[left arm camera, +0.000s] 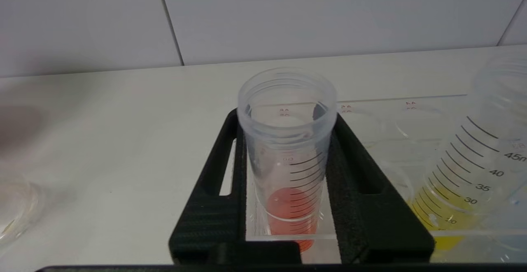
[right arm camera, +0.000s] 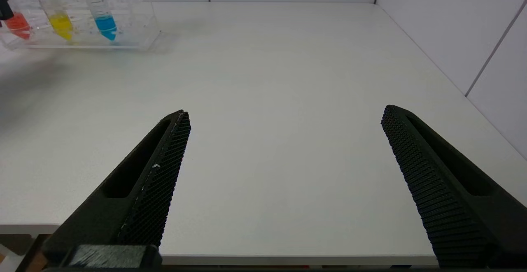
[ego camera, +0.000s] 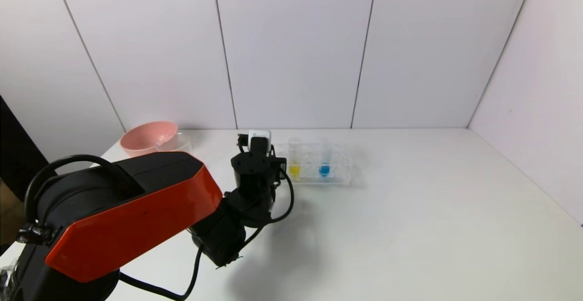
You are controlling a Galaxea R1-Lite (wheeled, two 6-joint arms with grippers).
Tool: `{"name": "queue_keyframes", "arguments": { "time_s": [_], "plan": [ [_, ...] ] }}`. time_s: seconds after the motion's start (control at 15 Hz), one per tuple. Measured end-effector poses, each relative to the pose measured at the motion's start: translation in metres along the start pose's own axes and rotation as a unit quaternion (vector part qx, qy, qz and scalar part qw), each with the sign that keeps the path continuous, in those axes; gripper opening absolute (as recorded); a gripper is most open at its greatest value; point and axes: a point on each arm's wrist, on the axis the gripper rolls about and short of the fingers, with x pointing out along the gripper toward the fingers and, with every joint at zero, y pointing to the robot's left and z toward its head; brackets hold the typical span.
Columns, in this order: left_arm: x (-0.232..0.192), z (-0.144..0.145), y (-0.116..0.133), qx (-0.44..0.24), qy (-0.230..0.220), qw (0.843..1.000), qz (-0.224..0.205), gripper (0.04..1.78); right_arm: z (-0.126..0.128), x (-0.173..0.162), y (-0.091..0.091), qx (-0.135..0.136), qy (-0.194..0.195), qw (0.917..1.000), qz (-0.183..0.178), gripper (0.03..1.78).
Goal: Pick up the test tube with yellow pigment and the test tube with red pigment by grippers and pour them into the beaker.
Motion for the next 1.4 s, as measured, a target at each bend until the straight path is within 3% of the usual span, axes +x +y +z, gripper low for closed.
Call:
{"name": "queue_keyframes", "arguments": {
  "time_s": [0.13, 0.73, 1.4],
  "plan": [
    [0.0, 0.0, 0.0, 0.001, 0.0, 1.0, -0.001, 0.47, 0.0, 0.0, 0.0, 0.0, 0.0, 1.0, 0.0, 1.7],
    [0.0, 0.0, 0.0, 0.007, -0.001, 1.0, 0.0, 0.47, 0.0, 0.0, 0.0, 0.0, 0.0, 1.0, 0.0, 1.7],
    [-0.004, 0.028, 0.004, 0.013, -0.03, 0.999, -0.004, 0.47, 0.0, 0.0, 0.0, 0.0, 0.0, 1.0, 0.0, 1.7]
  ]
}}
